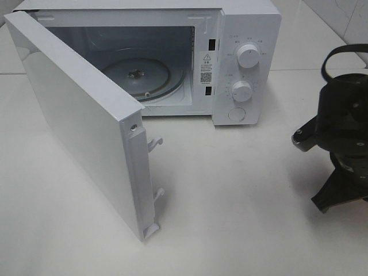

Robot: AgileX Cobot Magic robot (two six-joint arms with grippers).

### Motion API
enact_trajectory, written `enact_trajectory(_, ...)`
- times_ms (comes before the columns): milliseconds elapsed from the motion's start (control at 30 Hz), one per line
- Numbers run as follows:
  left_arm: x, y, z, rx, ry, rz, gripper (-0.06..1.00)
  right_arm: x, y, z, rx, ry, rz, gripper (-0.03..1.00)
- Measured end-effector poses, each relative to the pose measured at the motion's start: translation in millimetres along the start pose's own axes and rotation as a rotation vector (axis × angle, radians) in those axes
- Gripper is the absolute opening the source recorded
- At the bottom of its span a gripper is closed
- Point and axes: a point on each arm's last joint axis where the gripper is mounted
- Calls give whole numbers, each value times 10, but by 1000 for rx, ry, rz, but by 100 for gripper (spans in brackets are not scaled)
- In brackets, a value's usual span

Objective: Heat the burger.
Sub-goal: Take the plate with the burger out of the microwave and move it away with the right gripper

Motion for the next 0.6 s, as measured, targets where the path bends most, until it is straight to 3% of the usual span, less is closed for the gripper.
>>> enact_trajectory(433,0,0,0,0,0,0,99,-112,-332,310,0,33,96,12)
enact_trajectory(600,0,0,0,0,0,0,99,-122,-373,340,7,33,101,20)
Point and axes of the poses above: a point on each arm's last joint axis where the gripper is mounted, y pointing back along that axis away from the gripper, z along the wrist's bending axis when the last joint is at zero, x = y × z, and after that the axes turned 14 degrees about y, right-handed
